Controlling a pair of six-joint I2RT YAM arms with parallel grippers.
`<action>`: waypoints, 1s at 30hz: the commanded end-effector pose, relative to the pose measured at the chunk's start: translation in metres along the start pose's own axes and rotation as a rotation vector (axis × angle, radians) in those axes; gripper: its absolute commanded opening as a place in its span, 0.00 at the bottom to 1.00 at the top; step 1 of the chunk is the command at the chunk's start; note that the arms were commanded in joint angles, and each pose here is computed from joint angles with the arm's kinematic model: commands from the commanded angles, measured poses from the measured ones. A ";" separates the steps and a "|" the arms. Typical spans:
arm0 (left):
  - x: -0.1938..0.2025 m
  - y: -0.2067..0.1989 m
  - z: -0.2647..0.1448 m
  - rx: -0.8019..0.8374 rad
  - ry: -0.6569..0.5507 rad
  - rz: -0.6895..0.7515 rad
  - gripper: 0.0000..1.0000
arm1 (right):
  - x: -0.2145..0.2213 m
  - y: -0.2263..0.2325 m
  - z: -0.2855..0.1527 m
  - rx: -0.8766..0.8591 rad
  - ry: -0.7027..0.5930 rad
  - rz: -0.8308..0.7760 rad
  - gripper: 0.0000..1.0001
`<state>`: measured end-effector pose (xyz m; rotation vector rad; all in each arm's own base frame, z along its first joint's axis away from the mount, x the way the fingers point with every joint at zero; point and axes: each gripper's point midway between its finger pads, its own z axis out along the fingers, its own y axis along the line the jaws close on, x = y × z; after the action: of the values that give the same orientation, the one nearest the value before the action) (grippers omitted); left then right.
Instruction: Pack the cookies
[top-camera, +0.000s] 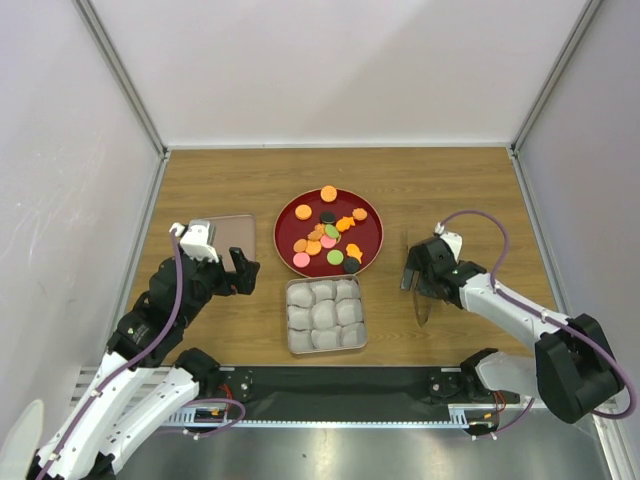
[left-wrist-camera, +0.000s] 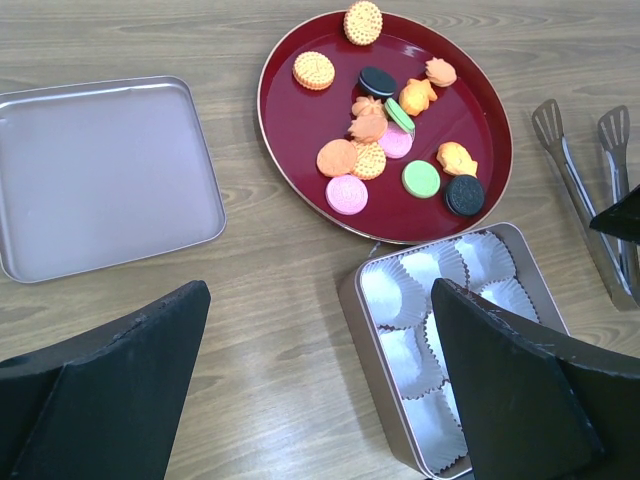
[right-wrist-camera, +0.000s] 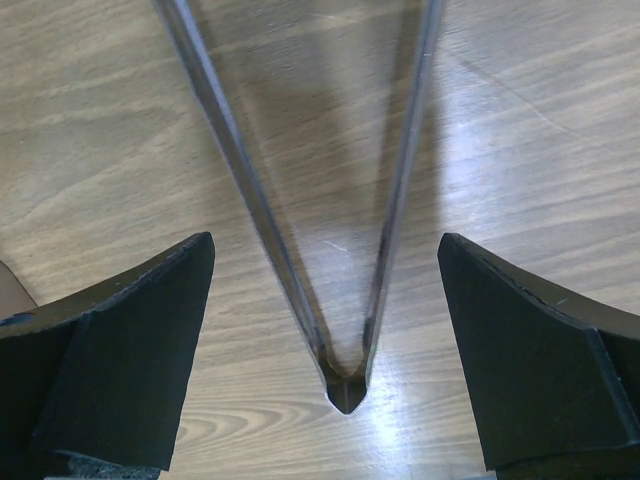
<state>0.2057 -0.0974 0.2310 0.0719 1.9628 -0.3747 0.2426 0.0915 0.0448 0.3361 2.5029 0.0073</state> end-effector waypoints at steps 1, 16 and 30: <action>-0.010 -0.003 0.001 0.015 -0.032 0.019 1.00 | -0.003 0.013 0.003 -0.026 -0.018 0.010 1.00; -0.007 -0.001 0.004 -0.001 -0.016 0.021 1.00 | 0.005 0.020 0.020 -0.006 -0.002 0.003 0.91; -0.007 0.001 0.004 -0.011 -0.016 0.019 1.00 | -0.021 0.031 0.035 -0.017 -0.016 0.002 0.84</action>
<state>0.2078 -0.0984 0.2267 0.0754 1.9825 -0.3646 0.2655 0.1070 0.0192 0.3236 2.5352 -0.0152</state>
